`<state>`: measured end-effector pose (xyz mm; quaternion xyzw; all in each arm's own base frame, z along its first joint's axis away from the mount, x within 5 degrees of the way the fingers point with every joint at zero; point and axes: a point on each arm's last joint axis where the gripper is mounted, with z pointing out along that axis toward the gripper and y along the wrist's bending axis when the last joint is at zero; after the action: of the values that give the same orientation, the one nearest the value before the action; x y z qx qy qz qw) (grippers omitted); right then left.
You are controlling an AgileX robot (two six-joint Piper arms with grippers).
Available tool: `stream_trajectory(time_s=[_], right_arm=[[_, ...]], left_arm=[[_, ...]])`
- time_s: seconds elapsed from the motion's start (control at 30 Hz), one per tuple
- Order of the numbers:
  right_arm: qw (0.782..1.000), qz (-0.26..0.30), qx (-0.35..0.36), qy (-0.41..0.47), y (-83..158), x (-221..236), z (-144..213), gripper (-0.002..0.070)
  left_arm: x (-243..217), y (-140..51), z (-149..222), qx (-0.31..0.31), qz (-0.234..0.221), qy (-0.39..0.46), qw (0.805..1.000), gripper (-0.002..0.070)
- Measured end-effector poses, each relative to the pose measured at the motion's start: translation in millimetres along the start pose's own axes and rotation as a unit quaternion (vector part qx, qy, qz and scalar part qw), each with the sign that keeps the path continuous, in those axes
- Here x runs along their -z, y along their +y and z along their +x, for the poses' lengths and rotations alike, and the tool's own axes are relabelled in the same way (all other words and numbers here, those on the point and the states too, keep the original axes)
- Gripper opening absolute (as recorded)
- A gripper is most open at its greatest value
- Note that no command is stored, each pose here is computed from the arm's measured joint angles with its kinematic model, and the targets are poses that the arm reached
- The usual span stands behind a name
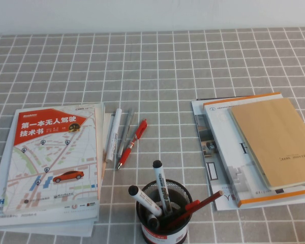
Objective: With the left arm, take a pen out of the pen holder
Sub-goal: 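Take a marker out of the pen holder and lay it on the table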
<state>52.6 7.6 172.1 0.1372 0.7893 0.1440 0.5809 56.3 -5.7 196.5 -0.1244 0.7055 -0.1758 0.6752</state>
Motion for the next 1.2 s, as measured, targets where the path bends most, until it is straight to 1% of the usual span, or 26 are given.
stream_trajectory(time_s=[0.07,0.17,0.33,0.47,0.53,0.57,0.6,0.67,0.73,0.8,0.9,1.0,1.1,1.2], right_arm=[[1.000,0.000,0.000,0.000,0.0,0.0,0.0,-0.0013],[1.000,0.000,0.000,0.000,0.0,0.0,0.0,-0.0013],[1.000,0.000,0.000,0.000,0.0,0.0,0.0,-0.0013],[1.000,0.000,0.000,0.000,0.0,0.0,0.0,-0.0013],[1.000,0.000,0.000,0.000,0.0,0.0,0.0,-0.0013],[1.000,0.000,0.000,0.000,0.0,0.0,0.0,-0.0013],[1.000,0.000,0.000,0.000,0.0,0.0,0.0,-0.0013],[1.000,0.000,0.000,0.000,0.0,0.0,0.0,-0.0013],[1.000,0.000,0.000,0.000,0.0,0.0,0.0,-0.0013],[1.000,0.000,0.000,0.000,0.0,0.0,0.0,-0.0013],[1.000,0.000,0.000,0.000,0.0,0.0,0.0,-0.0013],[1.000,0.000,0.000,0.000,0.0,0.0,0.0,-0.0013],[1.000,0.000,0.000,0.000,0.0,0.0,0.0,-0.0013],[1.000,0.000,0.000,0.000,0.0,0.0,0.0,-0.0013]], left_arm=[[0.1,-0.9,-3.7,0.061,0.006,-0.020,0.998,-0.0002],[0.4,-1.0,-8.4,0.109,0.011,-0.045,0.993,-0.0002],[0.8,-0.7,-12.1,0.131,0.013,-0.066,0.989,-0.0002],[0.8,-0.7,-12.1,0.172,0.015,-0.065,0.983,-0.0002],[0.8,-1.7,-11.2,0.181,0.016,-0.053,0.982,-0.0002],[1.6,-4.8,-13.5,0.173,0.020,-0.042,0.984,-0.0002],[3.3,-9.6,-18.9,0.152,0.026,-0.031,0.988,-0.0002],[9.2,-22.3,-38.3,0.084,0.039,-0.025,0.995,-0.0002],[13.1,-33.8,-57.2,0.015,0.046,-0.013,0.999,-0.0002],[13.8,-44.5,-74.6,-0.060,0.050,0.008,0.997,-0.0002],[9.1,-54.2,-91.1,-0.139,0.054,0.035,0.988,-0.0002],[-1.0,-57.1,-98.3,-0.168,0.050,0.050,0.983,-0.0002],[-11.2,-57.7,-96.8,-0.149,0.052,0.074,0.985,-0.0002],[-22.5,-58.2,-89.2,-0.141,0.058,0.133,0.979,-0.0002]])
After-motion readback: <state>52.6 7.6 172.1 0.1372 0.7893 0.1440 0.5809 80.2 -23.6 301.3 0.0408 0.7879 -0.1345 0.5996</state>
